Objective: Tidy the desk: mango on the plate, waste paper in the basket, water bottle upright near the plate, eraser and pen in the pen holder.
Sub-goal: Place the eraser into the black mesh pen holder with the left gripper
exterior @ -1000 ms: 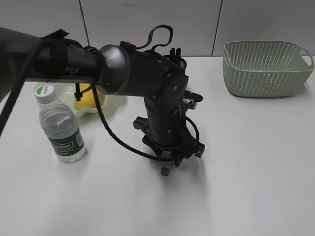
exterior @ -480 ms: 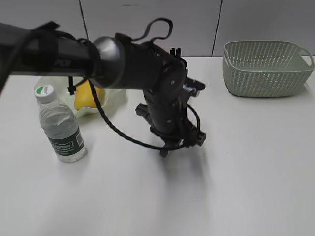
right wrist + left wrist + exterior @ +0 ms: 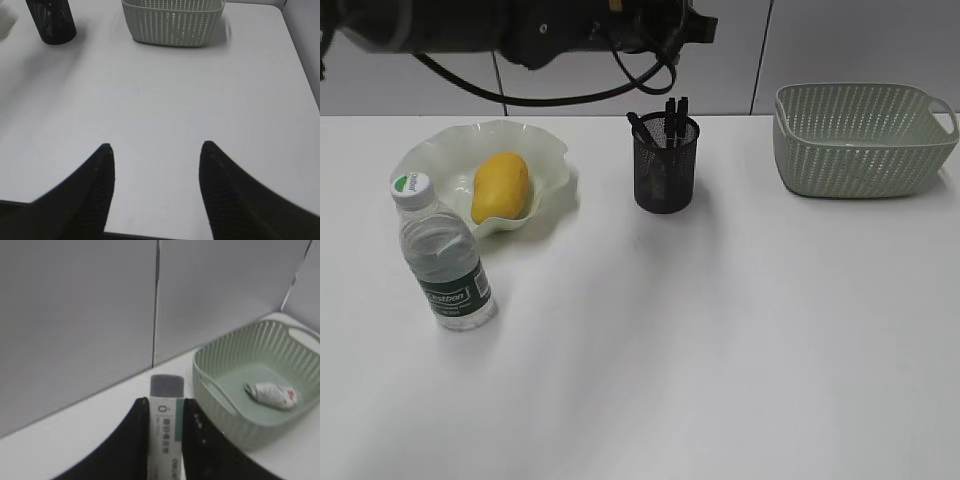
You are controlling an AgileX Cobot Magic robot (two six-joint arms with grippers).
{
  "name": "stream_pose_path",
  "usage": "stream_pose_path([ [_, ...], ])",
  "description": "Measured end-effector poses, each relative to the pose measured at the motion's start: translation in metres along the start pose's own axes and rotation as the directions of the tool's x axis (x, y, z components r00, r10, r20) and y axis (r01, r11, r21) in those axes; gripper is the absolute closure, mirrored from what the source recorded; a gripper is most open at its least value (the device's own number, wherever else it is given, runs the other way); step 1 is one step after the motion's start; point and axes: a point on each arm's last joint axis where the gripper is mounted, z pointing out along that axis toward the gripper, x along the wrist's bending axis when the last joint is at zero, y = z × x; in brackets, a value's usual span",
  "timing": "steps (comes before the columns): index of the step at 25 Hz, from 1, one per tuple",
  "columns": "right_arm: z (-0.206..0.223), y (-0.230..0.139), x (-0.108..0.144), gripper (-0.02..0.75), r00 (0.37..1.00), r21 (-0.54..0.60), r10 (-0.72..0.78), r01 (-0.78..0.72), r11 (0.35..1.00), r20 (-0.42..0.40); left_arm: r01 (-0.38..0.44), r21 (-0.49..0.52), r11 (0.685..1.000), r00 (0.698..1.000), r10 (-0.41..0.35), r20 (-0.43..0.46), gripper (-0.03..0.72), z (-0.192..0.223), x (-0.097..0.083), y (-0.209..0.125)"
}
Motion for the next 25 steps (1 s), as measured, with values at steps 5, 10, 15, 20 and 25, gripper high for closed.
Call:
stream_pose_path([
  [5, 0.000, 0.000, 0.000, 0.301, 1.000, 0.000, 0.000, 0.000, 1.000, 0.000, -0.002, -0.064, 0.998, 1.000, 0.004, 0.026, 0.545, 0.030, 0.012, -0.031],
  [10, 0.000, 0.000, 0.000, 0.301, 1.000, 0.000, 0.000, 0.000, 1.000, 0.000, -0.002, -0.018, 1.000, 1.000, 0.003, 0.026, 0.545, 0.045, 0.014, -0.056],
  [15, 0.000, 0.000, 0.000, 0.301, 1.000, 0.000, 0.000, 0.000, 1.000, 0.000, -0.004, 0.070, 0.998, 1.000, 0.004, -0.002, 0.545, 0.047, 0.017, -0.067],
  [20, 0.000, 0.000, 0.000, 0.301, 1.000, 0.000, 0.000, 0.000, 1.000, 0.000, -0.003, 0.116, 0.993, 1.000, 0.005, -0.014, 0.515, 0.050, 0.018, -0.077],
  [25, 0.000, 0.000, 0.000, 0.301, 1.000, 0.000, 0.000, 0.000, 1.000, 0.000, -0.002, 0.089, 0.996, 1.000, 0.003, -0.010, 0.257, 0.050, 0.021, -0.074],
])
